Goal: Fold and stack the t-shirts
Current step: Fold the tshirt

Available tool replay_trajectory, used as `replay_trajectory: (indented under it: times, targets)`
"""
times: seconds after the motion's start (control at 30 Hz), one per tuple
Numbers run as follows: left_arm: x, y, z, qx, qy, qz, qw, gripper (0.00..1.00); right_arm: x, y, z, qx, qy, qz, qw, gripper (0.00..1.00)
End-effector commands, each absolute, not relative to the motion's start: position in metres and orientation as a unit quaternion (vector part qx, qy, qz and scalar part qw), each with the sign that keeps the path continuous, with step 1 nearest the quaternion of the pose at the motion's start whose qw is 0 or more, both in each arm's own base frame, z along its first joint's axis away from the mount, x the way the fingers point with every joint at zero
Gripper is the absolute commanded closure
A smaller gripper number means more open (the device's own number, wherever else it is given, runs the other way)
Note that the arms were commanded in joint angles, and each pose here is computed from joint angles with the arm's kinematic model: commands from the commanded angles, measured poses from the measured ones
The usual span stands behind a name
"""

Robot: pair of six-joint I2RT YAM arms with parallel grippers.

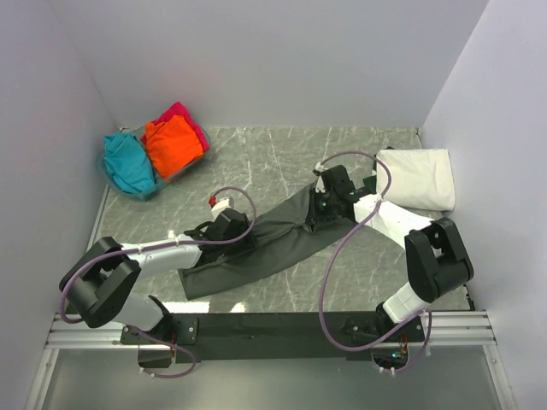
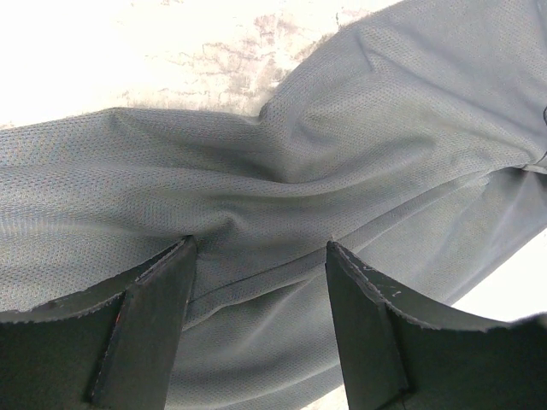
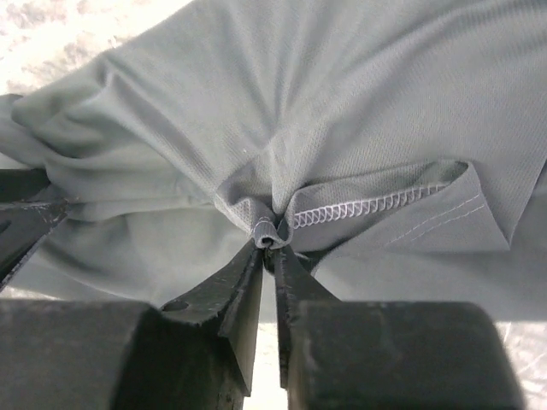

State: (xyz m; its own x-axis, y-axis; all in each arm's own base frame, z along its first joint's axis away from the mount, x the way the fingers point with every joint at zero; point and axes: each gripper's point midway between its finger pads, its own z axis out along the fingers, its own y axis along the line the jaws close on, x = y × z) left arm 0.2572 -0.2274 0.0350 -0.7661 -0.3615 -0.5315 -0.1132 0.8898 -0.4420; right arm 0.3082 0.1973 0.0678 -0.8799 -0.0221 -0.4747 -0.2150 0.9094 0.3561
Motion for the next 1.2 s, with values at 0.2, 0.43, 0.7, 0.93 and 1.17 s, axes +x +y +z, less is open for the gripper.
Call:
replay_trajectory:
  times: [0.2,0.43,0.7,0.93,1.17]
  targets:
    - [0.253,-0.219,0.031,-0.125,0.922,-0.188,0.314,0.32,0.288,0.183,0.058,-0.029,0.957,0.182,0.225,0.63]
    - [0.257,-0.216,0.037,-0.126,0.919,-0.182,0.326,0.32,0.311,0.160,0.084,0.011,0.948,0.157,0.278,0.50]
    - [0.288,-0.230,0.087,-0.098,0.901,-0.185,0.380,0.32,0.345,0.145,0.070,0.036,0.953,0.138,0.266,0.50]
    - [0.311,-0.257,0.115,-0.079,0.890,-0.211,0.396,0.32,0.362,0.144,0.058,0.036,0.958,0.124,0.256,0.50]
    - [0.321,-0.283,0.115,-0.070,0.887,-0.241,0.388,0.33,0.368,0.136,0.049,0.040,0.962,0.100,0.250,0.53]
